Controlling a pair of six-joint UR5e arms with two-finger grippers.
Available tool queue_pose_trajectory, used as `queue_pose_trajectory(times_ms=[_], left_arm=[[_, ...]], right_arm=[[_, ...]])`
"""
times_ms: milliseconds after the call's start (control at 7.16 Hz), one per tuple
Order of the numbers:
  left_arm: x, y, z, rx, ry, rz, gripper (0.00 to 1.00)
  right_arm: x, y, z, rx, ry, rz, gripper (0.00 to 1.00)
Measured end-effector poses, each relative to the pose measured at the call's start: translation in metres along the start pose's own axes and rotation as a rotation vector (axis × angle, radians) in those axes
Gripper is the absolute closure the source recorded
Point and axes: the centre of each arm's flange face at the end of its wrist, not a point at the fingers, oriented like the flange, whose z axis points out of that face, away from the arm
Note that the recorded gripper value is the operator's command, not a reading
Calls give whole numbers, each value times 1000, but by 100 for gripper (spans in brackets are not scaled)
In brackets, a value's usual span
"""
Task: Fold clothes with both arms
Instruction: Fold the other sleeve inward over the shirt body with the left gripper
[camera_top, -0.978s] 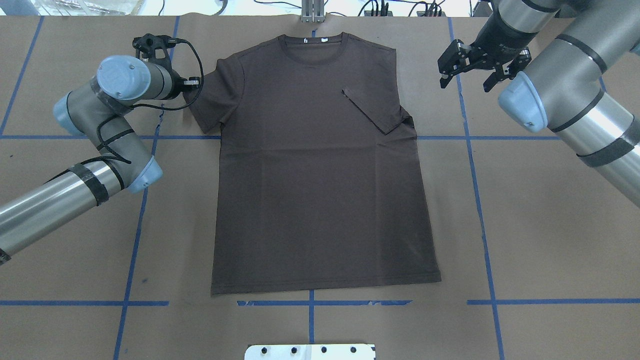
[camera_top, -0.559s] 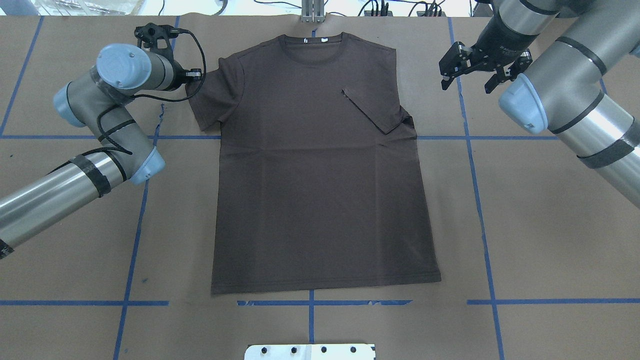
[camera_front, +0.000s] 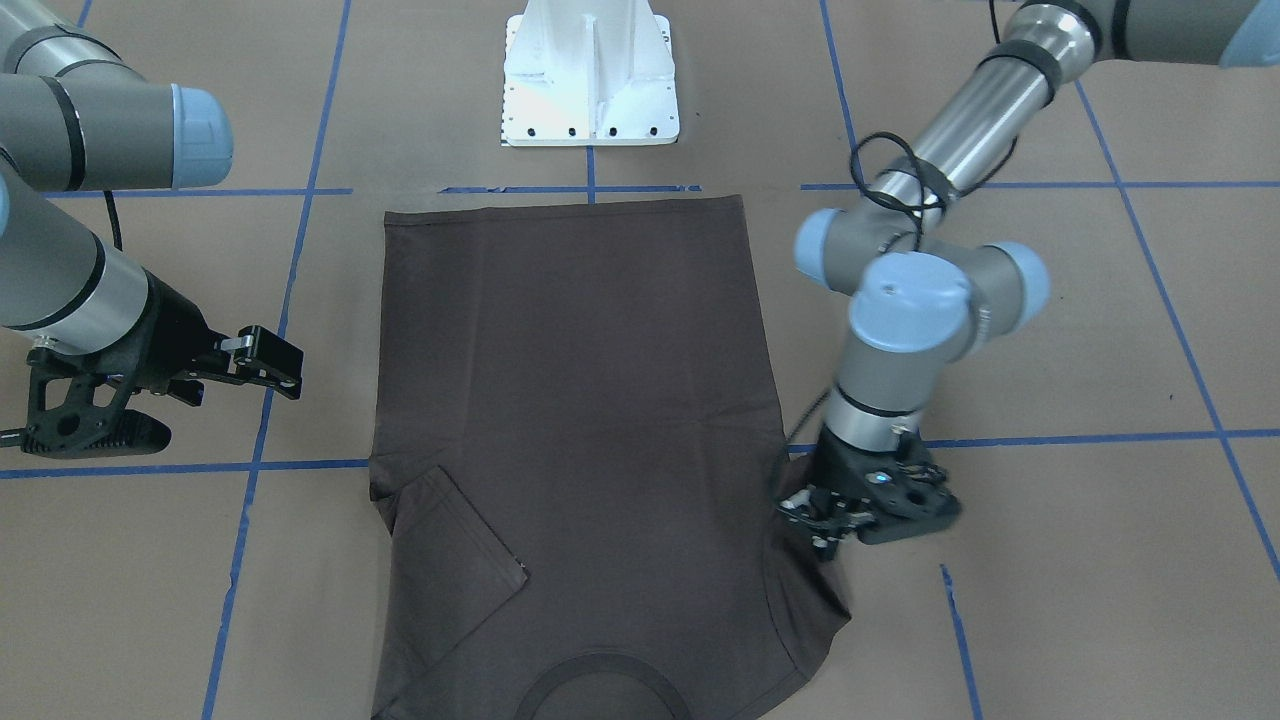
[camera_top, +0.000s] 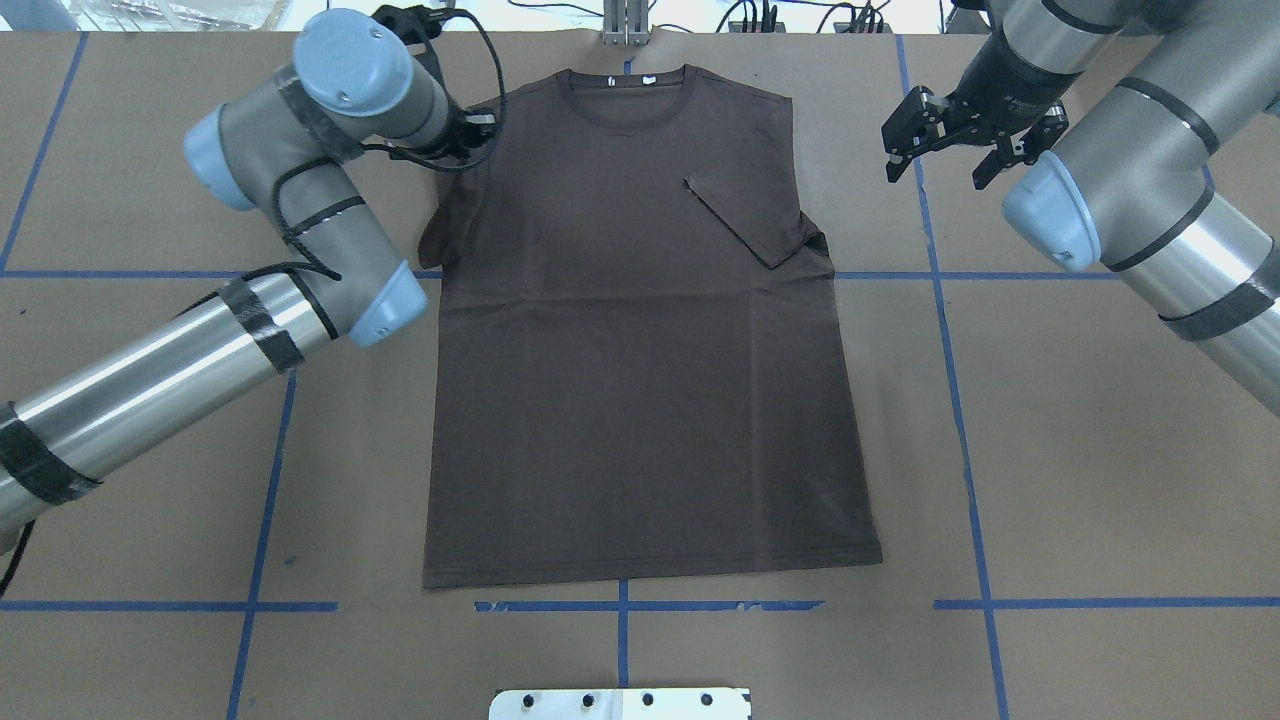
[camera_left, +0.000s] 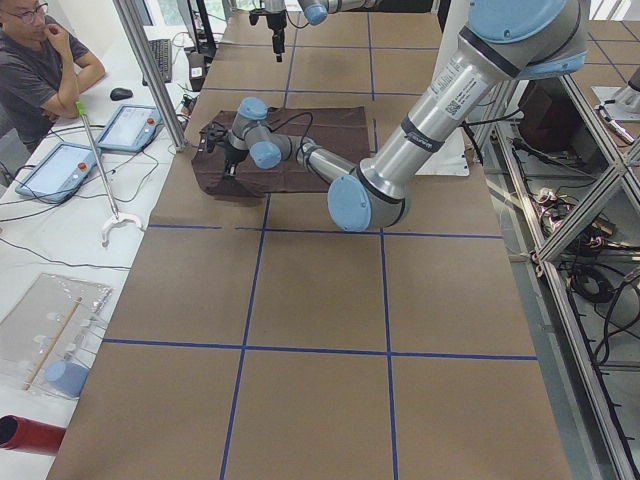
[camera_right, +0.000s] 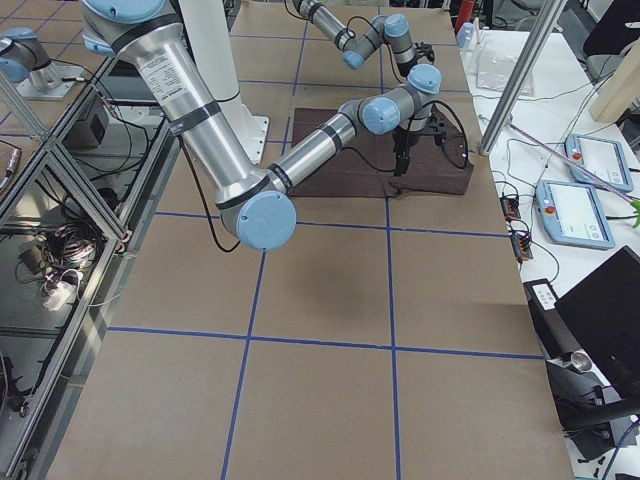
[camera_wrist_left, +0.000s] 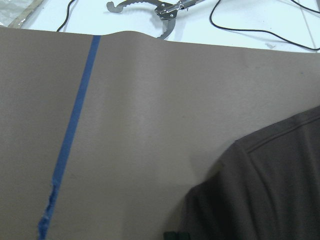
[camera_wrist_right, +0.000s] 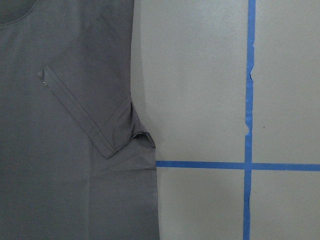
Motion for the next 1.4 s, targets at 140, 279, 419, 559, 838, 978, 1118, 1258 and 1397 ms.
queue_pose_trajectory(times_ms=[140, 279, 419, 559, 838, 978, 1118, 1258, 1397], left_arm=[[37, 23, 3, -27, 3, -59, 100], [58, 30, 10, -36, 3, -93, 100], [62, 30, 21, -31, 13, -108, 100], [59, 26, 32, -15, 29, -117, 100], [55, 21, 40, 5, 69, -150, 100], [55, 21, 41, 9, 87, -160, 100], [55, 20, 40, 10, 99, -164, 100], [56, 20, 40, 11, 109, -164, 100], [57, 21, 39, 11, 119, -163, 2]], right_arm=[[-2, 2, -4, 4, -6, -5, 0], [-2, 3, -5, 5, -11, -8, 0], [-3, 3, -6, 5, -13, -9, 0], [-3, 4, -7, 4, -14, -9, 0], [-3, 3, -7, 4, -14, -8, 0], [-3, 3, -7, 4, -13, -8, 0], [-3, 3, -7, 5, -13, -9, 0], [-3, 3, -7, 5, -13, -9, 0], [-3, 3, -7, 5, -13, -8, 0]])
